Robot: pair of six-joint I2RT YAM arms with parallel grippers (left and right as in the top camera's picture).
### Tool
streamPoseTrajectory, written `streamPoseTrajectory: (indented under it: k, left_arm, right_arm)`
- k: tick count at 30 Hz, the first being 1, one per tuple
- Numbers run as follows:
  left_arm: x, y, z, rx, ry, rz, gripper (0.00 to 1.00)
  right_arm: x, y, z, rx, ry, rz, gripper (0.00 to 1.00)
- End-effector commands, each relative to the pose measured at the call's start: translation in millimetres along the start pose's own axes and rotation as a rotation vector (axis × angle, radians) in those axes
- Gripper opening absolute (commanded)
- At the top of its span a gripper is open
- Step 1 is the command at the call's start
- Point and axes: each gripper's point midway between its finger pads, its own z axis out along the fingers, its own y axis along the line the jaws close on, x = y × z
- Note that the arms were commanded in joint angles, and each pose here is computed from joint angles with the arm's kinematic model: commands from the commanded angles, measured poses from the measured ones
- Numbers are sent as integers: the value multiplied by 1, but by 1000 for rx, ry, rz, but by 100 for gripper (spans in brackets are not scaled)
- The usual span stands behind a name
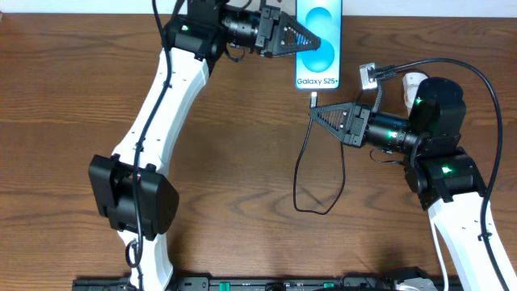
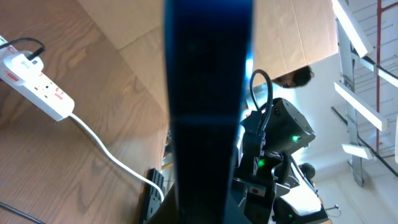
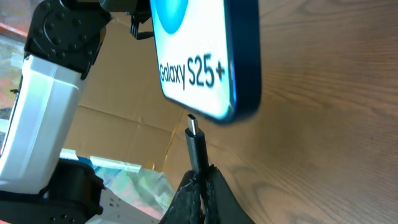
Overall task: Plug charger to phone and switch on socket
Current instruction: 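Push the USB-C plug upward into the phone port with the right gripper, then hold the plug seated in the port while the left gripper holds the phone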
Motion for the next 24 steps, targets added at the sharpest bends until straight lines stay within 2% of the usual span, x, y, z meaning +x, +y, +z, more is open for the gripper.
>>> streamPoseTrajectory:
  k: [1, 24]
  left_arm:
    - [3, -26, -3, 31, 17, 68, 7]
    - [1, -25, -11, 26, 5, 71, 7]
  right_arm:
    - [-4, 0, -4, 4, -17, -4, 1]
    - [-6, 0, -4, 6, -25, -11, 1]
